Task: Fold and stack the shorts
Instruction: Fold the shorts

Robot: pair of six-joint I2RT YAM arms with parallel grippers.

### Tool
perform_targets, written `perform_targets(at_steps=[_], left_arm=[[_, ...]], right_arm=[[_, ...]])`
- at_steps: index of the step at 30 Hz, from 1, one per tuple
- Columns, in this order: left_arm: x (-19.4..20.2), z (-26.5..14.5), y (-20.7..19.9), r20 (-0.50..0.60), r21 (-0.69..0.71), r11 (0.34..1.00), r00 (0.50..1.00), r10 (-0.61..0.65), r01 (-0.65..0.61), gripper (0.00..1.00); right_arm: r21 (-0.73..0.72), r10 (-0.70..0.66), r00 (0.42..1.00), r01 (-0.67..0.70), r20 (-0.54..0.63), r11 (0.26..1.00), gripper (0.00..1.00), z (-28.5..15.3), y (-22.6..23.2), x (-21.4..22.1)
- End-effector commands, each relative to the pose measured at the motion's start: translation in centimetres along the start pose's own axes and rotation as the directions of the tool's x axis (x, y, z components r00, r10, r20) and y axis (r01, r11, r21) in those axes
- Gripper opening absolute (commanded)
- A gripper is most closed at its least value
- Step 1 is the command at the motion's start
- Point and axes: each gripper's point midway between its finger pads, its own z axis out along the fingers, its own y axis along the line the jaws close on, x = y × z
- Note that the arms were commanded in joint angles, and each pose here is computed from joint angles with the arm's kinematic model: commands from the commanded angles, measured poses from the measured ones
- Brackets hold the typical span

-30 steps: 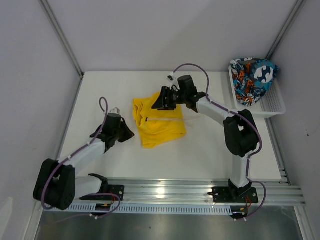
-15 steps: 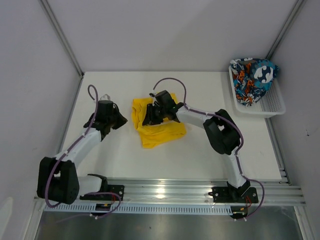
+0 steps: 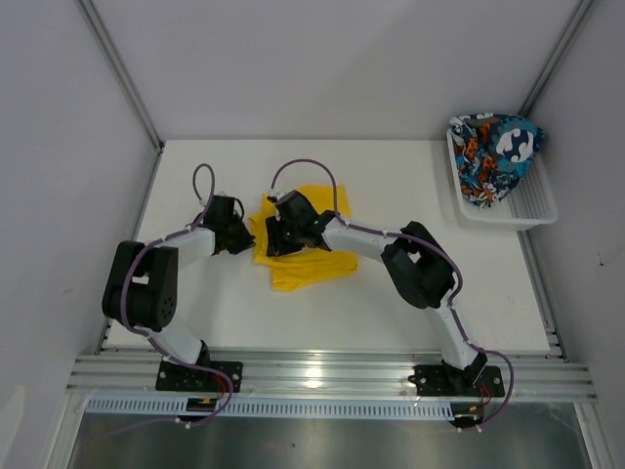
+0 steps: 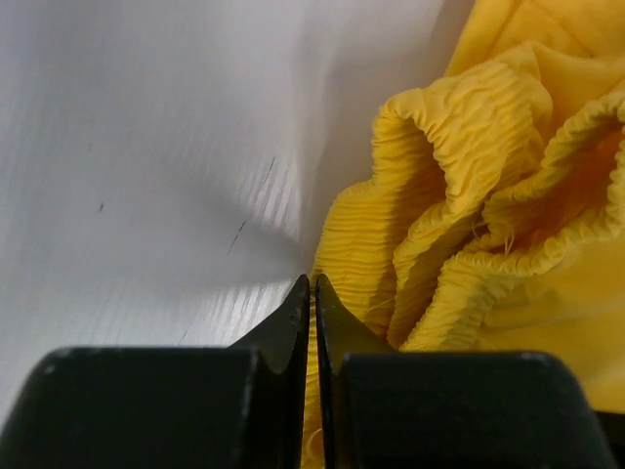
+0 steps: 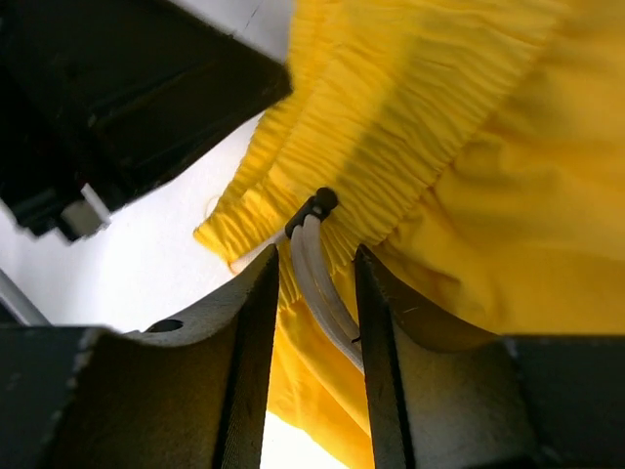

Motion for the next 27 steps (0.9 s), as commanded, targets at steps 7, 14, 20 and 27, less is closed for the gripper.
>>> perform_targets(at_steps=[7,14,20,27], left_arm=[[-3.1,1.4,-2.5,0.062,0.062,0.998,0.998,0.016,-0.020,0.05],[-3.8,0.7,-2.6,0.084,0.057,0.998,0.996,0.028,-0.033,0.04],[-3.8,0.5,-2.9,0.089,0.070,0.997,0.996,0.031,-0.037,0.05],[-3.7,1.1,-2.9,0.082,0.074,0.997,0.996,0.033,-0.039,0.05]], right_arm=[[-0.053,-0.157,0.987,0.158,0.018,0.986,0.42,-0.6,1.8,0.2],[-0.135,-0.050,0.983,0.075,0.175,0.988,0.45,-5.3,1.7,-6.7],[-0.214,0.047,0.980,-0.004,0.195,0.977,0.47,-4.9,-1.1,-9.0],[-0.370,0.165,0.973,-0.096,0.160,0.924,0.44,-1.3,-1.8,-8.8]])
